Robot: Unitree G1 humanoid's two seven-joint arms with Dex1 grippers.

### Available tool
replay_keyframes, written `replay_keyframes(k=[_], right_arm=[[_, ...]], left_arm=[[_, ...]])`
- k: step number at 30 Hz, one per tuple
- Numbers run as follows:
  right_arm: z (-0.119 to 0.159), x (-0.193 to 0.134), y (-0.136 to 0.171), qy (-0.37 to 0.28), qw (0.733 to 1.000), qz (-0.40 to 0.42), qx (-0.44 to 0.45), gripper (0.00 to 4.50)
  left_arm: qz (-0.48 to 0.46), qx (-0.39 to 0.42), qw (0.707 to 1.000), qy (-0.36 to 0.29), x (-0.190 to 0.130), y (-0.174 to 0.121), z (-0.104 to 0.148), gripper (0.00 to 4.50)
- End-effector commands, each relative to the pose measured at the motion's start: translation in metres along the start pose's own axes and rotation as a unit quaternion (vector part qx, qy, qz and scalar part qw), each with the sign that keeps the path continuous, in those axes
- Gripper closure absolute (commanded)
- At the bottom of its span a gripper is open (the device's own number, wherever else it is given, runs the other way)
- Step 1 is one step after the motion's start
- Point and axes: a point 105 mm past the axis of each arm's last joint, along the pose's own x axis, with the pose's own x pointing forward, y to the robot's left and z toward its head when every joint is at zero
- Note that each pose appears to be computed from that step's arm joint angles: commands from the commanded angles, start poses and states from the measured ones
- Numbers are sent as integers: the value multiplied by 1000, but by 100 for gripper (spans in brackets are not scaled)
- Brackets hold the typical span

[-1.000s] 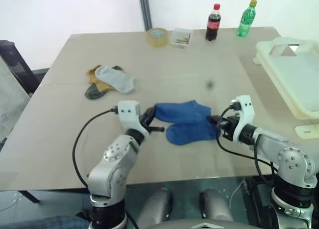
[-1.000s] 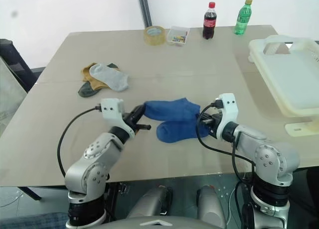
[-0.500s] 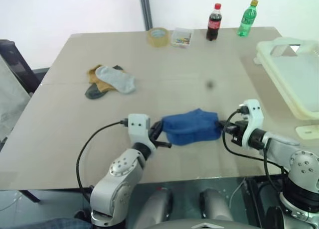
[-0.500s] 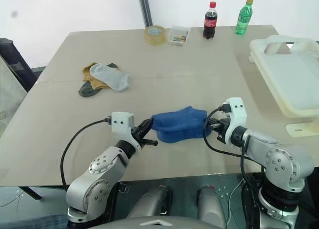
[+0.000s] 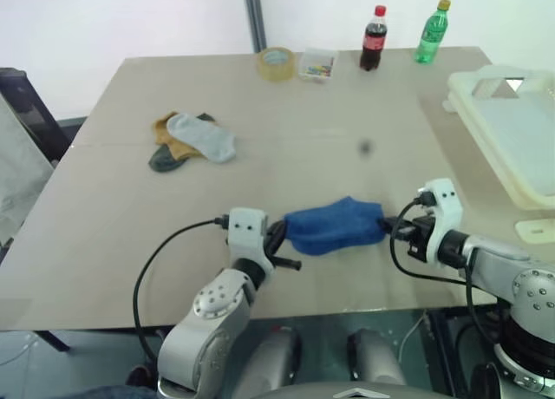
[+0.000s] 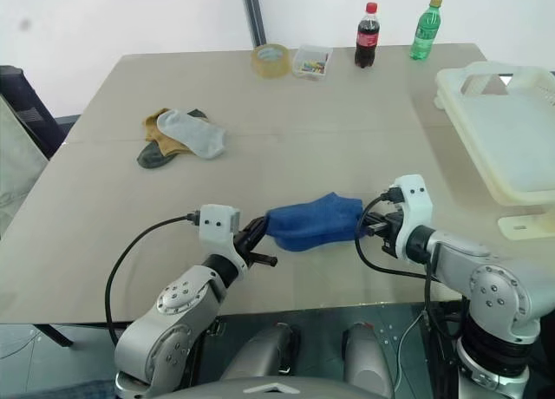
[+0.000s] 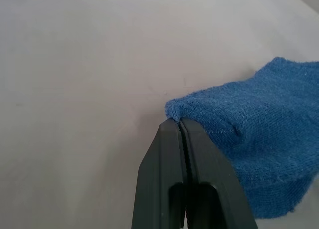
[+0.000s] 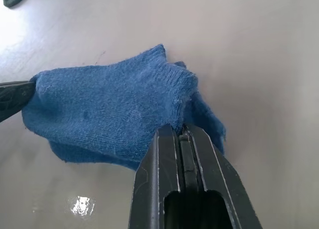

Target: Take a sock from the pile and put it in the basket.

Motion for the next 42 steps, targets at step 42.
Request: replay_keyframes(k=[42], right_arm=[[-3, -14, 3, -14, 999, -27, -20, 450]], left_arm=[[-78, 3, 997, 1, -4, -16, -7, 449]])
